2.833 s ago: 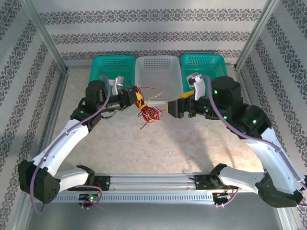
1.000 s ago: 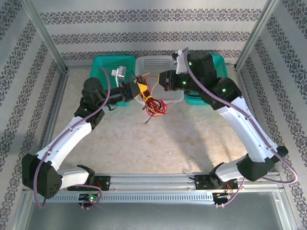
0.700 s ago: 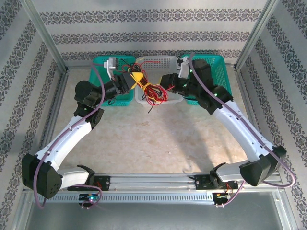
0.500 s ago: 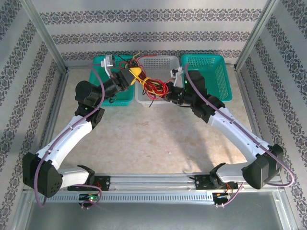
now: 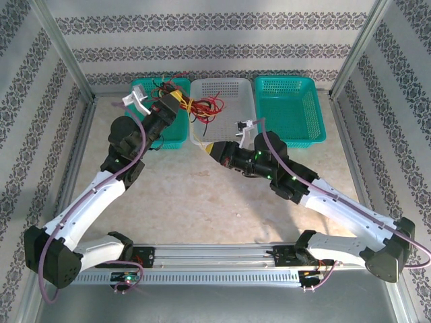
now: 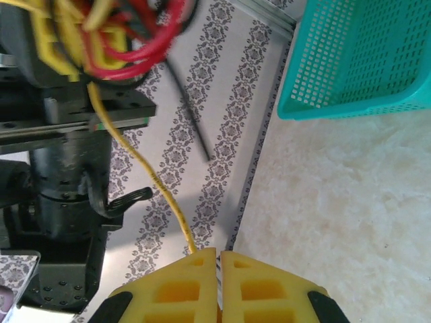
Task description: Untangle the cables
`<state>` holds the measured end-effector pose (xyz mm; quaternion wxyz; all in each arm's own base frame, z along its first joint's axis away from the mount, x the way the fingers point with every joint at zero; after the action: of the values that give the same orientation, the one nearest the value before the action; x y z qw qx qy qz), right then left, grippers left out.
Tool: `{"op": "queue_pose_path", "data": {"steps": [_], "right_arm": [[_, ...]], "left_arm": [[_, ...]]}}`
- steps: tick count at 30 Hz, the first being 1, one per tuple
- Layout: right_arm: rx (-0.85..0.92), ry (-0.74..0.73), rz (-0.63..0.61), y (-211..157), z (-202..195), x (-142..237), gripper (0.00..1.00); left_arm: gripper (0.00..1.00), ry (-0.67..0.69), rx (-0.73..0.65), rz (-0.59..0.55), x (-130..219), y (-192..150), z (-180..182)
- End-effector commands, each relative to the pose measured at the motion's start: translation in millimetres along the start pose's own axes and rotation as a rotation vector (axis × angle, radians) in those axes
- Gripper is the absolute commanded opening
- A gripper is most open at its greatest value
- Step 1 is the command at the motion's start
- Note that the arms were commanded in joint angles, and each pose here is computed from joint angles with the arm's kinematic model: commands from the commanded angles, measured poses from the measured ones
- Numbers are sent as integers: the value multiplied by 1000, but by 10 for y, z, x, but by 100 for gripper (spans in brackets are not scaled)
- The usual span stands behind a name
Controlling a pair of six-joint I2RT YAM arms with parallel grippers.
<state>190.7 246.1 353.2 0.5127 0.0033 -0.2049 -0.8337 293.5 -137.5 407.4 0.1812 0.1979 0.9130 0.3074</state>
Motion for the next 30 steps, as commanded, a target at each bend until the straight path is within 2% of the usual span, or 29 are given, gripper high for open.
{"op": "queue_pose_path", "data": {"steps": [1,6,13,20,24,30], "right_arm": [[14,-36,17,-83,6,75,0],[112,-17,-39,25,335,308,0],[233,-110,-127,183,506,597,0],[292,-180,-234,475,641,948,0],[277,-192,-261,694,686,1065,0],[263,-228,-292,967,711,1125,0]], "left_arm": [[0,110,-101,-118,90,138,69],[0,211,-167,-20,210,-34,266],[0,198,-161,192,238,-312,367],[0,83,-130,361,137,-398,199],[0,29,-56,457,155,-540,211],[0,-134,32,511,248,-640,101]]}}
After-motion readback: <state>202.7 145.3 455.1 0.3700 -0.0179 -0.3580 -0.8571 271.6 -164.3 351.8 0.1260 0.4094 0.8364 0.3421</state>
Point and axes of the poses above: each hand's point on the last joint's axis, 136 mm out from that joint toward the fingers, its own x axis back along the fingers, its own z axis along the line the jaws close on, y = z × x, the point moved 8 cm from there along x, back along the fingers, and after that the axes turned 5 degrees about -x, right-handed, at the moved point
